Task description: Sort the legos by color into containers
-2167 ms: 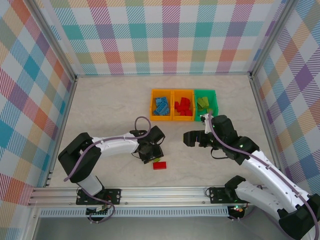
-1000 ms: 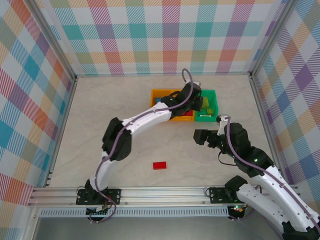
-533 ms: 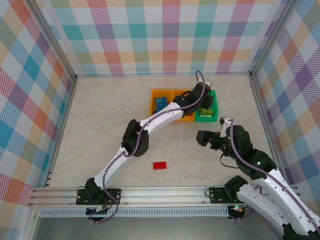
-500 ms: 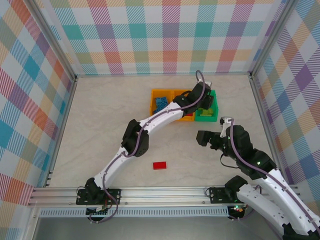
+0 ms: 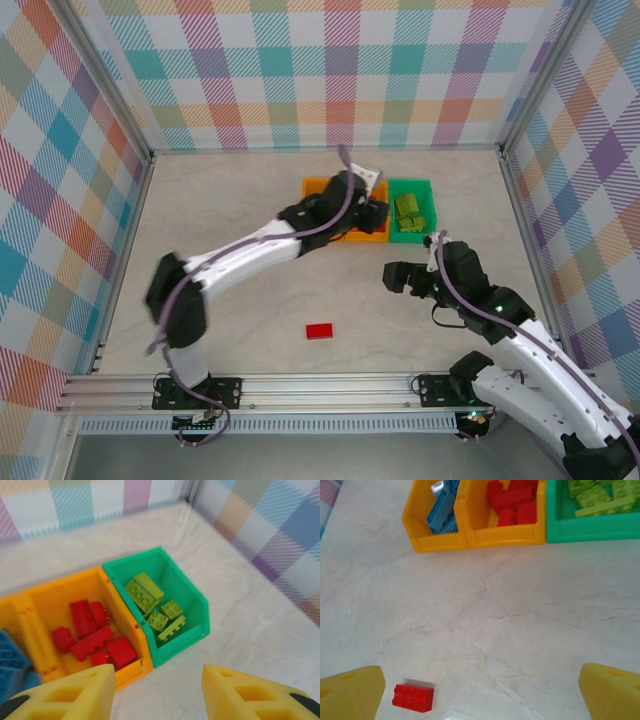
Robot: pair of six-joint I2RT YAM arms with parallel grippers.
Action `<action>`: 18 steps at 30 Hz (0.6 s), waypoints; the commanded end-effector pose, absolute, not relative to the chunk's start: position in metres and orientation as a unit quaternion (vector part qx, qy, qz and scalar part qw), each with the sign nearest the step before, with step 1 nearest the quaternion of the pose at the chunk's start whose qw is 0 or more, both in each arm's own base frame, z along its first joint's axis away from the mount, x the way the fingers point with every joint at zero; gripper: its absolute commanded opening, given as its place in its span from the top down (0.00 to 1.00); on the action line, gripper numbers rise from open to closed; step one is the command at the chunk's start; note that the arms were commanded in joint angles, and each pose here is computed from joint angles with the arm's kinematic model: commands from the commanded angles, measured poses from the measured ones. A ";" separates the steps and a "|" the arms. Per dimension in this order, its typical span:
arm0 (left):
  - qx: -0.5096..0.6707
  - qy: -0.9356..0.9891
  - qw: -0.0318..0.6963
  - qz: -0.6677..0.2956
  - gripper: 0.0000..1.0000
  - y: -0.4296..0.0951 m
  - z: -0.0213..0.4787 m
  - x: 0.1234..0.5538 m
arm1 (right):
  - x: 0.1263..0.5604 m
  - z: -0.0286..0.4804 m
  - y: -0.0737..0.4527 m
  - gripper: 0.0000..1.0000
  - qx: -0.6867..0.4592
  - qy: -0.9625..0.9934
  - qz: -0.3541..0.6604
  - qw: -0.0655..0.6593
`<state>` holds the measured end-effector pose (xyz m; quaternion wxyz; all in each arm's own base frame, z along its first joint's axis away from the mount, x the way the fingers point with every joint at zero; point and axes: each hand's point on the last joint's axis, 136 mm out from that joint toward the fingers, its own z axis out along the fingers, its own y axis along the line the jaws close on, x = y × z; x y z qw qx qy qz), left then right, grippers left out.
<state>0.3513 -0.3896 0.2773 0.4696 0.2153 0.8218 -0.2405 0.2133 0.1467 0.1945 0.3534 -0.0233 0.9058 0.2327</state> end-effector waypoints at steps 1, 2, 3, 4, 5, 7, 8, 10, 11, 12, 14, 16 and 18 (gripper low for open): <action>0.251 0.780 0.523 -0.235 0.51 -0.348 0.317 0.316 | 0.218 0.199 0.174 0.00 -0.096 0.893 0.266 0.351; 0.266 0.780 0.522 -0.222 0.51 -0.331 0.315 0.303 | 0.219 0.197 0.181 0.02 -0.119 0.890 0.269 0.348; 0.279 0.777 0.523 -0.211 0.51 -0.317 0.314 0.292 | 0.220 0.193 0.188 0.04 -0.141 0.889 0.269 0.344; 0.297 0.774 0.524 -0.197 0.50 -0.300 0.313 0.279 | 0.220 0.189 0.197 0.07 -0.171 0.884 0.271 0.340; 0.314 0.769 0.526 -0.183 0.47 -0.285 0.313 0.267 | 0.219 0.184 0.205 0.08 -0.201 0.881 0.267 0.336; 0.353 0.762 0.522 -0.150 0.41 -0.257 0.304 0.245 | 0.218 0.171 0.221 0.08 -0.253 0.875 0.252 0.327; 0.373 0.756 0.522 -0.133 0.38 -0.243 0.299 0.234 | 0.217 0.164 0.229 0.08 -0.282 0.870 0.245 0.321; 0.427 0.734 0.517 -0.103 0.32 -0.223 0.287 0.214 | 0.210 0.150 0.246 0.08 -0.342 0.857 0.230 0.308; 0.460 0.717 0.517 -0.089 0.27 -0.213 0.280 0.203 | 0.206 0.143 0.254 0.08 -0.380 0.846 0.221 0.303; 0.488 0.702 0.513 -0.074 0.24 -0.204 0.272 0.194 | 0.200 0.135 0.261 0.08 -0.417 0.832 0.212 0.298; 0.553 0.667 0.497 -0.046 0.09 -0.186 0.252 0.172 | 0.186 0.120 0.272 0.05 -0.510 0.789 0.189 0.287; 0.592 0.644 0.484 -0.029 0.00 -0.172 0.234 0.156 | 0.172 0.107 0.279 0.04 -0.579 0.747 0.176 0.276; 0.608 0.631 0.482 -0.017 0.00 -0.161 0.220 0.147 | 0.162 0.096 0.284 0.03 -0.629 0.710 0.169 0.268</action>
